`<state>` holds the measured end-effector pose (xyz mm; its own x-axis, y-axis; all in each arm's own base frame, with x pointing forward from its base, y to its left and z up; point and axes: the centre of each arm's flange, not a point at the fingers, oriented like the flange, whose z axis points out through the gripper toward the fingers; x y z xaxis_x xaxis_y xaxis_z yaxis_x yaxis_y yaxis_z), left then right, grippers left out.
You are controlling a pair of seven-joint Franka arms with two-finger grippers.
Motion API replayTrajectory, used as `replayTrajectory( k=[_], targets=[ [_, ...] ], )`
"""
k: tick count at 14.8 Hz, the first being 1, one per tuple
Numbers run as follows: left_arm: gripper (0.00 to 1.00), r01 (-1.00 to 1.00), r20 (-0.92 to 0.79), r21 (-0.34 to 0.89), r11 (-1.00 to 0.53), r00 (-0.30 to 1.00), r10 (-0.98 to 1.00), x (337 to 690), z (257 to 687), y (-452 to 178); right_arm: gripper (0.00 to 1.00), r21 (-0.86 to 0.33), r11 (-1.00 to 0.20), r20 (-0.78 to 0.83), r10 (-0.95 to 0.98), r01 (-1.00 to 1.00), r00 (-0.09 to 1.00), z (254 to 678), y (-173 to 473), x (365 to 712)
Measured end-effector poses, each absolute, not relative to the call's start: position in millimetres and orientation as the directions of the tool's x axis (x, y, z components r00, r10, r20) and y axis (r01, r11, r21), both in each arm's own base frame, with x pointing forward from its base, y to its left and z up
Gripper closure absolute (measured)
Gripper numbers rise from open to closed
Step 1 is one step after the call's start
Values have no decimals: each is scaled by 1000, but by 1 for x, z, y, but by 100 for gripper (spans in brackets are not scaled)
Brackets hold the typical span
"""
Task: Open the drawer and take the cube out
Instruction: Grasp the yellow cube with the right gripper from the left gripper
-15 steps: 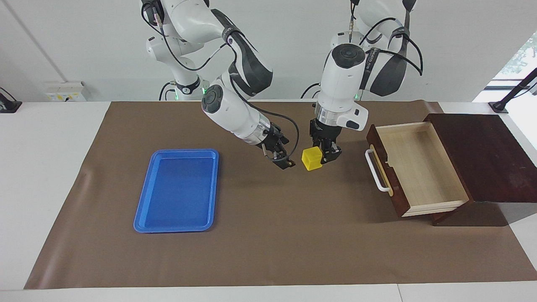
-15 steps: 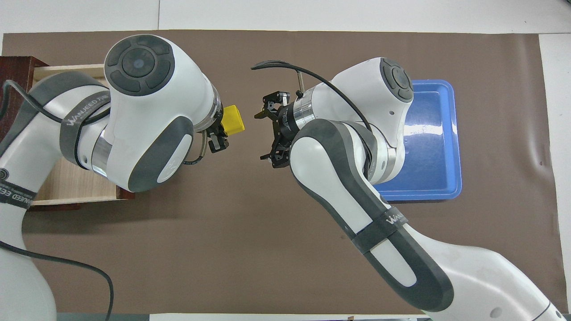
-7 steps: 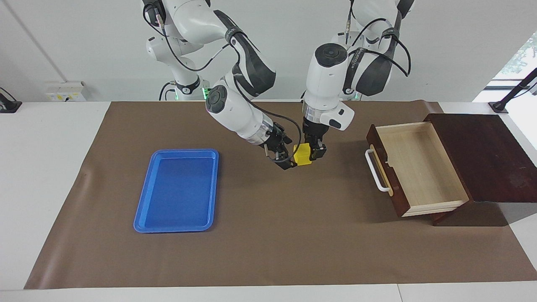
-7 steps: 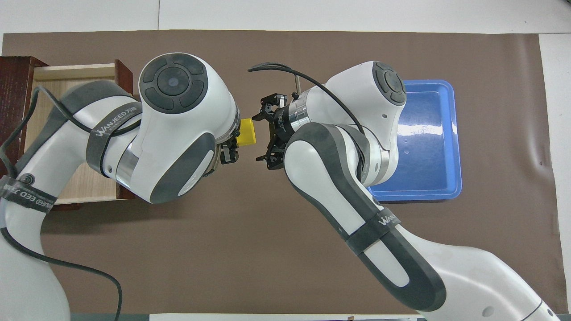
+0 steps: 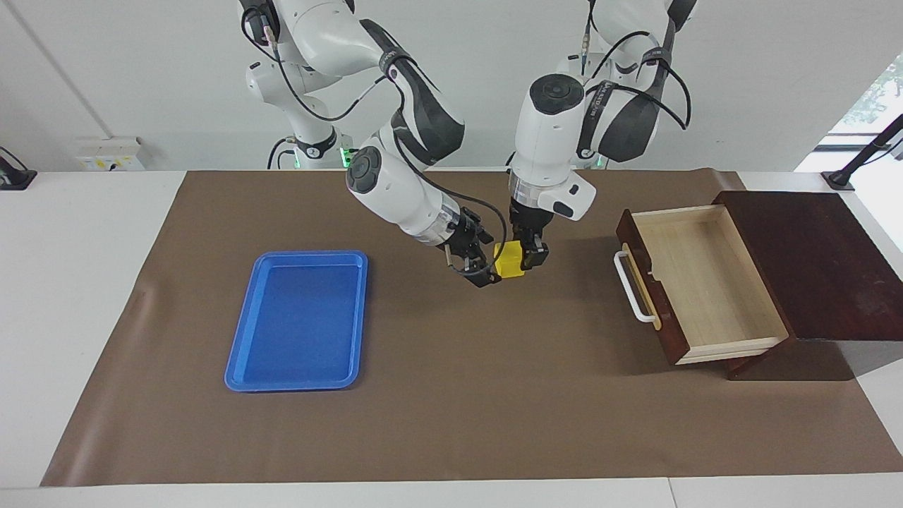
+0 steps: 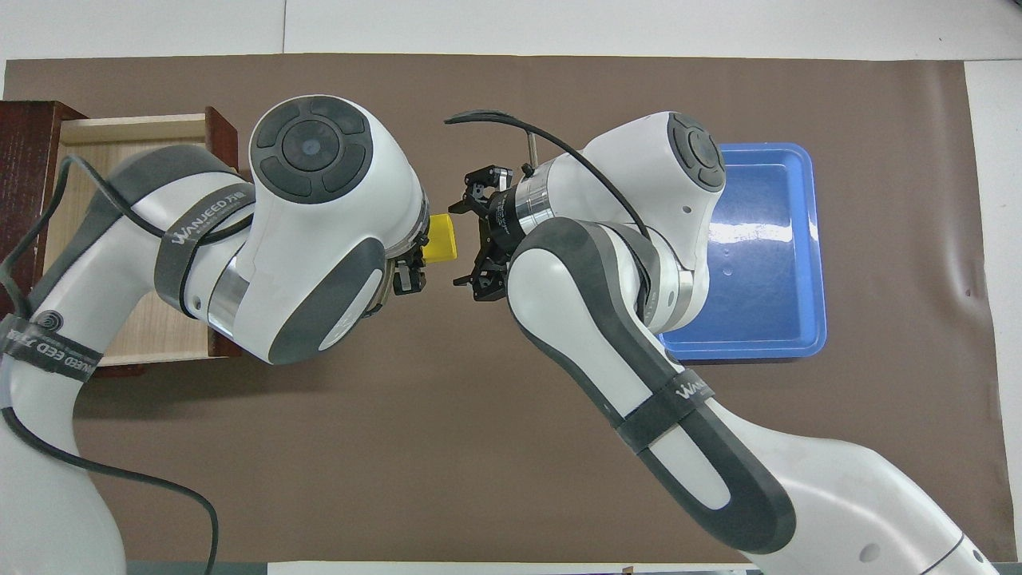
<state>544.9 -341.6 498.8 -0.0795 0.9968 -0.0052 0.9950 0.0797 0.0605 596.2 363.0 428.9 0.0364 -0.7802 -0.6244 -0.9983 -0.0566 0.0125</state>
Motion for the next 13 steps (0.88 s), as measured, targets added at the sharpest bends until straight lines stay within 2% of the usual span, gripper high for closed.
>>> replayTrajectory(
  k=[9, 10, 12, 13],
  targets=[
    [45, 995, -2, 57, 78, -78, 997, 544, 498, -341, 4, 14, -51, -623, -782, -999, 32, 421, 385, 588],
    [45, 996, 1, 54, 77, -77, 997, 544, 497, -341, 10, 10, -48, -623, -782, -999, 31, 421, 384, 588],
    [45, 996, 8, 45, 73, -73, 997, 542, 496, -342, 30, 3, -40, -623, -781, -999, 29, 422, 382, 590],
    [45, 996, 8, 45, 73, -73, 997, 542, 496, -342, 30, 3, -40, -623, -781, -999, 30, 422, 382, 590]
  ],
)
